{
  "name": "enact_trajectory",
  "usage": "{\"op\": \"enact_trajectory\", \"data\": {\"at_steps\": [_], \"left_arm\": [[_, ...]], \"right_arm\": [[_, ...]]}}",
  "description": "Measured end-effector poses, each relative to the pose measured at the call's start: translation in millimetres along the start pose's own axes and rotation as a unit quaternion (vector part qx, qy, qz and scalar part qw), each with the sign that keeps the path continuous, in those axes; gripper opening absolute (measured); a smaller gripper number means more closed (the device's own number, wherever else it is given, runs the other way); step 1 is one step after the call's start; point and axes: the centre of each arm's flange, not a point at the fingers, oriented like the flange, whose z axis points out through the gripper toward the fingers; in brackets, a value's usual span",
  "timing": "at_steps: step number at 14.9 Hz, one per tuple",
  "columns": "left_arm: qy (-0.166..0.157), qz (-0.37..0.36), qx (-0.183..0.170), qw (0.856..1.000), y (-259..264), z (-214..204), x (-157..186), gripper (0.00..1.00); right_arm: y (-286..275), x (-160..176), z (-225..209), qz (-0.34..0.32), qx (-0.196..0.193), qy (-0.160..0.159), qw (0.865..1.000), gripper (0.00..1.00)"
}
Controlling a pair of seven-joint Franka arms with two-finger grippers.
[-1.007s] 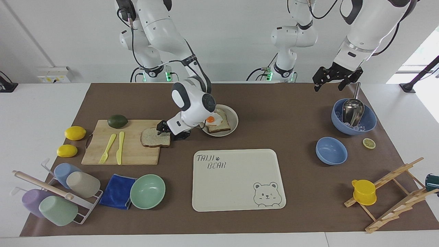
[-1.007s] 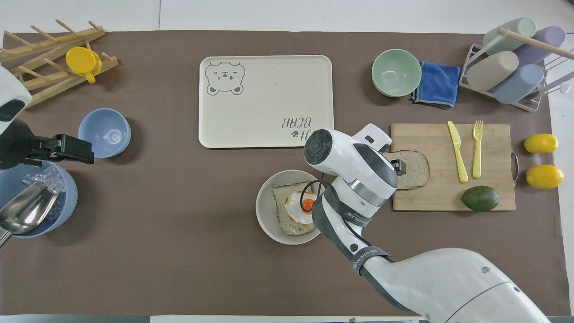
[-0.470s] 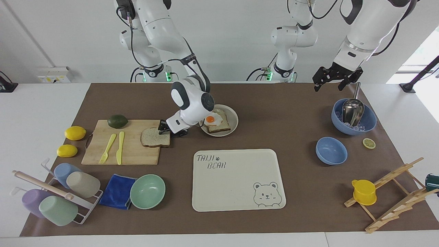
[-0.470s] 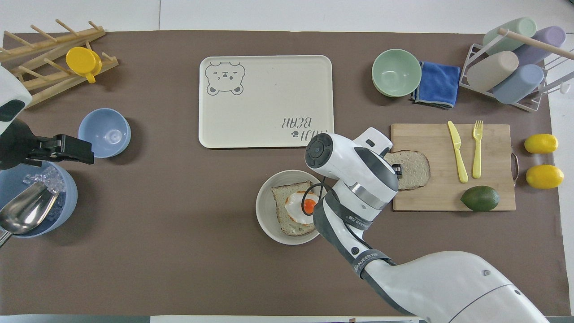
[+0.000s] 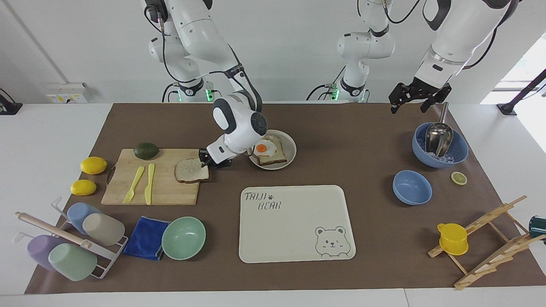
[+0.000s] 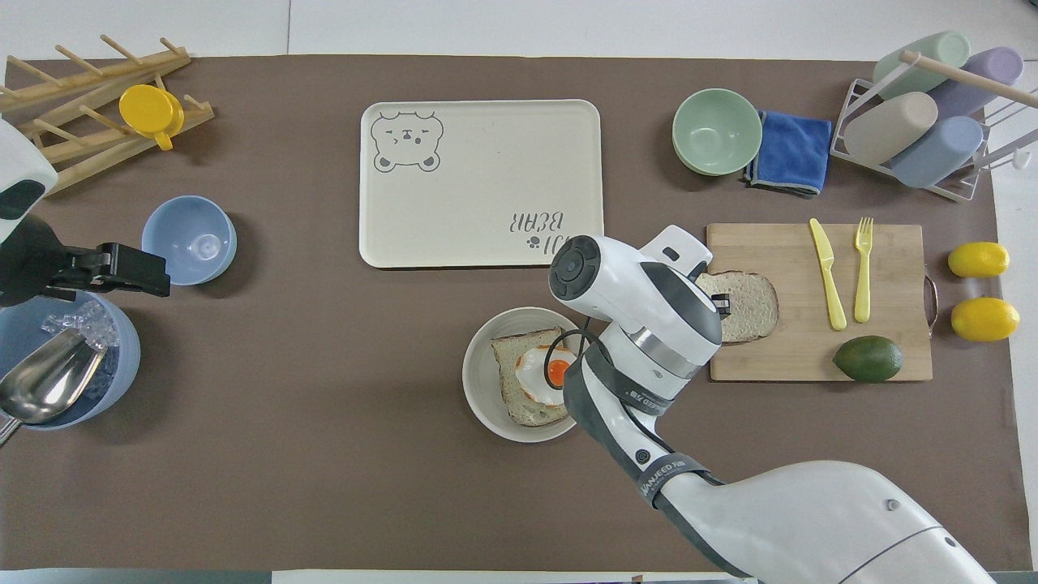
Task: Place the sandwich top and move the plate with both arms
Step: 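Carry the bread slice with the right gripper over the egg sandwich plate, then lower the bread onto the fried egg and open the right gripper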
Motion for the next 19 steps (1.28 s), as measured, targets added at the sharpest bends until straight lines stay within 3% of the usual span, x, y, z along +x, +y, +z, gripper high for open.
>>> {"op": "enact_trajectory", "data": {"at_steps": [3,7,10,12,15,19], "left_arm": [[0.0,0.0,0.0,1.0,0.0,0.0,0.0,1.0],[0.0,0.0,0.0,1.0,0.0,0.0,0.0,1.0],[0.0,0.0,0.0,1.0,0.0,0.0,0.0,1.0],[0.0,0.0,0.0,1.0,0.0,0.0,0.0,1.0],[0.0,0.0,0.0,1.0,0.0,0.0,0.0,1.0],[0.0,0.0,0.0,1.0,0.0,0.0,0.0,1.0]], "right_arm": [[13.4,-3.7,-53.2,-0.005,-0.029,-0.011,0.999,0.12],[-17.3,-55.1,-131.9,-0.027,-0.046,0.005,0.999,0.11],[-38.3,-84.0,-165.8,-0.007,0.027,-0.021,0.999,0.11],[-42.6,-82.6,-179.1,-0.002,0.067,-0.008,0.998,0.11],[-57.2,-84.9,-191.2,-0.01,0.101,0.021,0.995,0.11],[-88.5,-101.2,-198.0,-0.037,0.124,0.035,0.991,0.11]]}}
